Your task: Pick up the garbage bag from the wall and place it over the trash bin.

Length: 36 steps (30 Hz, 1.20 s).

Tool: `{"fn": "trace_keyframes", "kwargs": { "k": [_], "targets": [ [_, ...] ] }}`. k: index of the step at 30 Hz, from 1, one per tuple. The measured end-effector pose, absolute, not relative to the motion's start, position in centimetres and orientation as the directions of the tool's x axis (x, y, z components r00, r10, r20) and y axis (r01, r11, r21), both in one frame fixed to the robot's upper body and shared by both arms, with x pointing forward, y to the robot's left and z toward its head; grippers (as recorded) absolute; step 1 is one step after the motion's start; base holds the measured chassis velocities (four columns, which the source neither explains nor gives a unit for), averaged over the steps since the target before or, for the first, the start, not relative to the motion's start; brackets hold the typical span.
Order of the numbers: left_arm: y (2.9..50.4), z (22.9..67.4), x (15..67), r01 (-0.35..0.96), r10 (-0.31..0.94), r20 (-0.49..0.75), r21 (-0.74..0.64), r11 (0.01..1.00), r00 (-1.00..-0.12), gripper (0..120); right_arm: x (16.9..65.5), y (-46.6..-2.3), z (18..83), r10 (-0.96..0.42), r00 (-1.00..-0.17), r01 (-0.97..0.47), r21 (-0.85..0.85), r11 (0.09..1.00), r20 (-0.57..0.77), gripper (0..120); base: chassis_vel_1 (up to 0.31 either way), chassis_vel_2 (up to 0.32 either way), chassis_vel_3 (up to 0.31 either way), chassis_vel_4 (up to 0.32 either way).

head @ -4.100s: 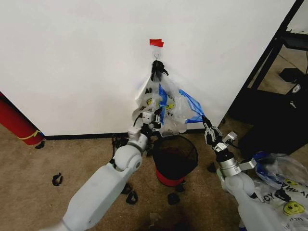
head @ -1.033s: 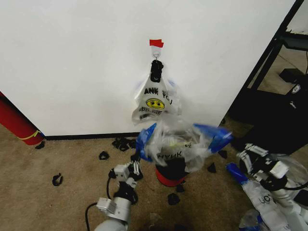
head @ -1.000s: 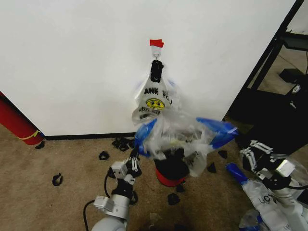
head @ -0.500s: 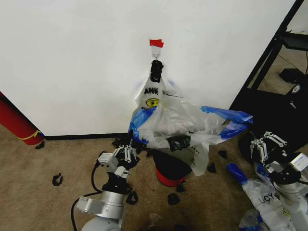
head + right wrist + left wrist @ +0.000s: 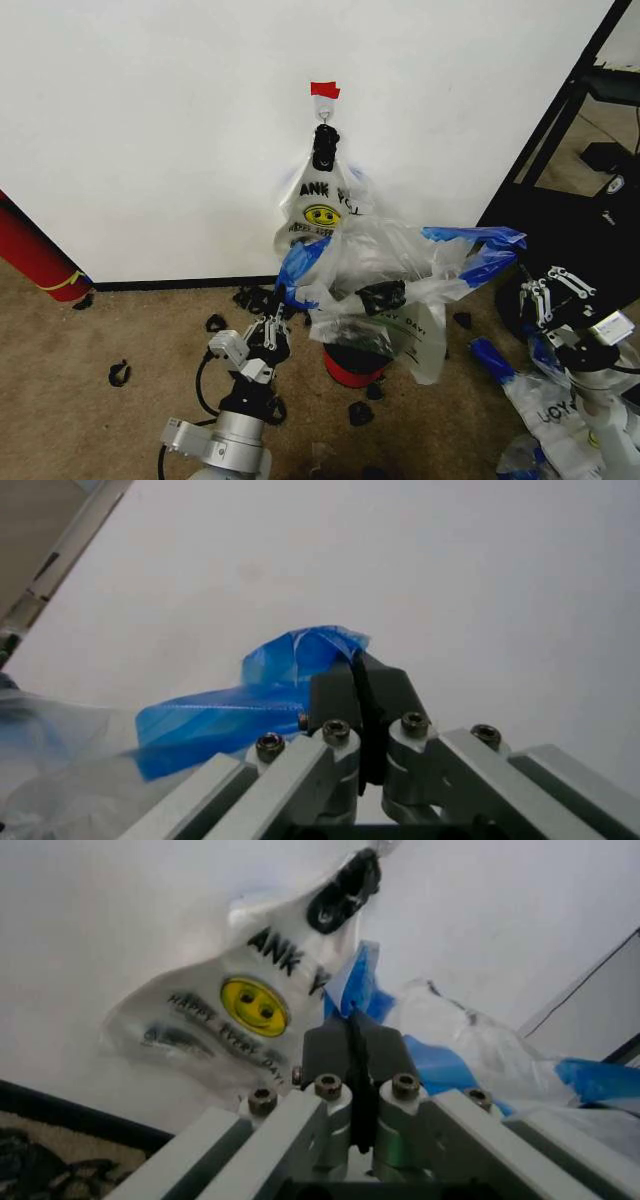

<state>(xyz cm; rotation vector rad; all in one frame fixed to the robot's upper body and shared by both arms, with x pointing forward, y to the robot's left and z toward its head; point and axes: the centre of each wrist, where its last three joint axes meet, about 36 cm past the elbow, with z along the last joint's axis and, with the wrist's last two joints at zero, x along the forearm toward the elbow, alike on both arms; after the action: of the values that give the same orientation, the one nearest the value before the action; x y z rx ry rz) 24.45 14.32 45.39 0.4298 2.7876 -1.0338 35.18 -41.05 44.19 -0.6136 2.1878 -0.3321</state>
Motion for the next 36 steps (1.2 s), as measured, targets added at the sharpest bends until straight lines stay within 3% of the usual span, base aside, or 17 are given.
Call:
{"fn": "trace_keyframes", "kwargs": {
  "k": [16, 36],
  "targets": [
    [13.6, 41.8, 29.5, 0.313, 0.227, -0.219, -0.585, 0.748, -0.949, 0, 38.2, -40.7, 43.1, -0.477, -0.569, -0.230, -0.427, 0.874, -0.670, 0, 0.000, 0.000, 0.000, 0.000],
    [17.0, 39.5, 34.9, 0.296, 0.196, -0.284, -0.370, 0.881, -0.939, 0, 41.8, -35.4, 35.1, -0.549, -0.622, -0.373, -0.404, 0.835, -0.559, 0, 0.000, 0.000, 0.000, 0.000]
  ]
}}
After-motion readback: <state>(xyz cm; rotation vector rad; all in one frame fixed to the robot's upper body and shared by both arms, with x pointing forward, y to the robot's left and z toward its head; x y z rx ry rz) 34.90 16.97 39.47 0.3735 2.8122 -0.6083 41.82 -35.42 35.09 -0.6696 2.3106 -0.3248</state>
